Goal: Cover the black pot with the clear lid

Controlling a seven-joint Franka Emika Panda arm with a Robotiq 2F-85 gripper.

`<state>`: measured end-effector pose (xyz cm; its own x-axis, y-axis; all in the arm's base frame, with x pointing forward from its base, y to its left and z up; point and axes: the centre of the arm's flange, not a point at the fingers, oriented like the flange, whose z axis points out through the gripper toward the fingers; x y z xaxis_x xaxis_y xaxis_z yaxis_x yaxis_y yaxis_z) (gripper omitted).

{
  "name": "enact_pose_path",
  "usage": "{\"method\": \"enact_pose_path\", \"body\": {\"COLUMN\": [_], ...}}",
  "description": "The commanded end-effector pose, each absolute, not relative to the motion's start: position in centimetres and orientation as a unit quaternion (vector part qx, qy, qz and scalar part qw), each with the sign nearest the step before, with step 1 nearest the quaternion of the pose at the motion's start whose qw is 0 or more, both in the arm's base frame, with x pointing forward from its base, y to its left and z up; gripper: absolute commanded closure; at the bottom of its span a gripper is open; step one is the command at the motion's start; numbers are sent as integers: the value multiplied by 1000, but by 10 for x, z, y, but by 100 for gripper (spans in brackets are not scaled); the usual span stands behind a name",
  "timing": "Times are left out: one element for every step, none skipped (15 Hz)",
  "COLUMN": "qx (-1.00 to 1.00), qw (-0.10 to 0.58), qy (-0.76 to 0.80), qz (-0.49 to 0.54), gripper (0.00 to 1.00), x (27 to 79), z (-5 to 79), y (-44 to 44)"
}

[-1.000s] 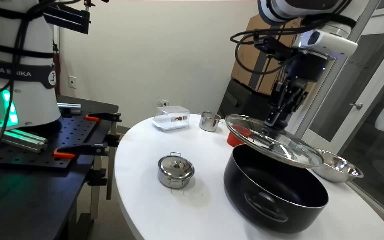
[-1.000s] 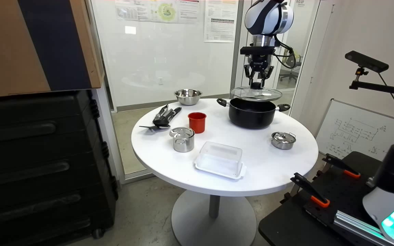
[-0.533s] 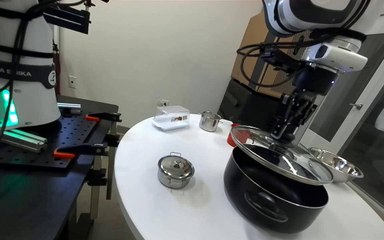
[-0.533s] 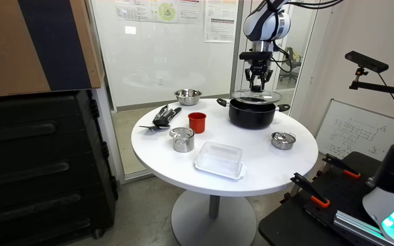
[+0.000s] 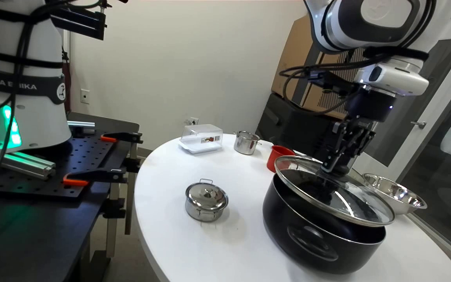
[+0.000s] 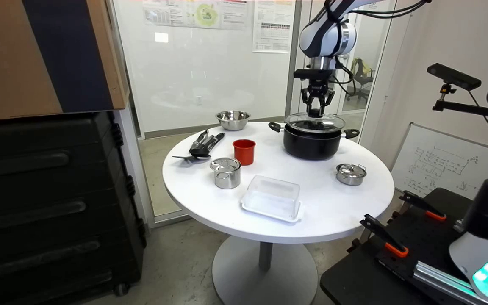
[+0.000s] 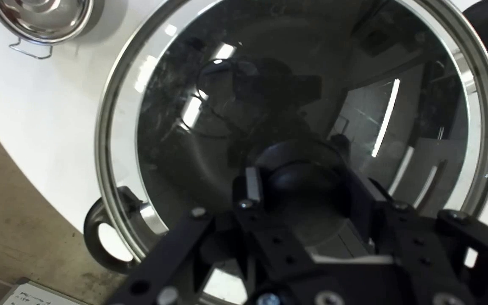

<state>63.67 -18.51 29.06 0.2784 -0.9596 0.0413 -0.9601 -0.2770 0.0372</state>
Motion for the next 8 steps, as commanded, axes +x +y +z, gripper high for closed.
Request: {"method": "enact_pose_path", "body": {"qx": [790,789,788,788,787,786,785,784], "qw": [18,18,18,17,16,15,13,12], "qy": [-613,-614,-615,-616,-616,-618,-619,-620], "qz": [19,19,20,21,22,23,25,25], "gripper": [75,75,75,75,75,75,75,75], "x": [646,646,646,646,647,647,647,648], "z": [293,292,289,287,285,283,282,282], "y": [-188,-188,-187,-187,-187,-187,-187,-187]}}
